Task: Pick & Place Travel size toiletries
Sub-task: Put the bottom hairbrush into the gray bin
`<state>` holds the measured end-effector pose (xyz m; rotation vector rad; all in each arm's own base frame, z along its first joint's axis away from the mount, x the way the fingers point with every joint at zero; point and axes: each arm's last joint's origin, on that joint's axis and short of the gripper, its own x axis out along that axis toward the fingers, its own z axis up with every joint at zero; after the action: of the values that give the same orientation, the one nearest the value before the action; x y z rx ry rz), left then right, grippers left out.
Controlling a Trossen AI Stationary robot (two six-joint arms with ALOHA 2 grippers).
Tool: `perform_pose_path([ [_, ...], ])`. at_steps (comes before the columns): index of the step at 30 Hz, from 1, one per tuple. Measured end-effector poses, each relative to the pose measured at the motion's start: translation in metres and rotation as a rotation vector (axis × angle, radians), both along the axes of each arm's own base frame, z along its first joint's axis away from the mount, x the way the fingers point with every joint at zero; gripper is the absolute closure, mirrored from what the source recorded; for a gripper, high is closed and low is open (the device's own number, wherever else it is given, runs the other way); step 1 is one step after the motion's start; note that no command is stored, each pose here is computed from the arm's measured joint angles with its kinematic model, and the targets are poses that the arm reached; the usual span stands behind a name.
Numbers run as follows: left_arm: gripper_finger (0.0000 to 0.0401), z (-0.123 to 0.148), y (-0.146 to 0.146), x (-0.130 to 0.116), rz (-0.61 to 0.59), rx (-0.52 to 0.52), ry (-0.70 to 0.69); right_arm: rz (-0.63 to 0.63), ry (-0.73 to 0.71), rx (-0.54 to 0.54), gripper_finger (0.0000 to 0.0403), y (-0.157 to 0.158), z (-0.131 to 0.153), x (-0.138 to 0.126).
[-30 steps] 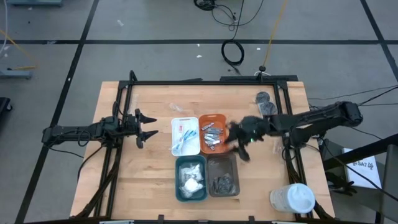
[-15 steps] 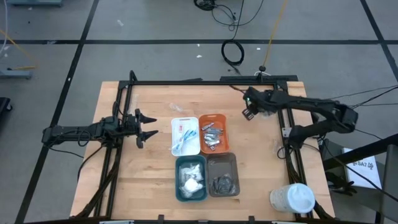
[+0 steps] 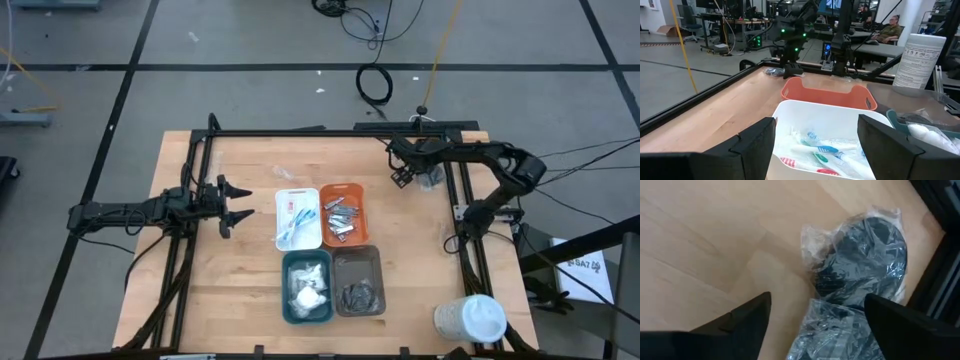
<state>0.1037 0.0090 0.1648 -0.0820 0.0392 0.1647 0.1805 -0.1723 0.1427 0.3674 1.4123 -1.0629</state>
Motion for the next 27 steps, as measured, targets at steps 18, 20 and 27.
perform_pose_path([
  [18, 0.0127, 0.0, 0.0, 0.0, 0.0, 0.0, 0.001, -0.112, 0.04, 0.079, 0.0207, -0.004, -0.001, -0.018],
  [20, 0.0128, 0.0, 0.0, 0.0, 0.0, 0.0, 0.0, -0.12, 0.044, 0.08, 0.0231, -0.005, -0.002, -0.019],
  [27, 0.0127, 0.0, 0.0, 0.0, 0.0, 0.0, 0.0, -0.127, 0.03, 0.069, 0.0313, -0.008, -0.002, -0.02],
])
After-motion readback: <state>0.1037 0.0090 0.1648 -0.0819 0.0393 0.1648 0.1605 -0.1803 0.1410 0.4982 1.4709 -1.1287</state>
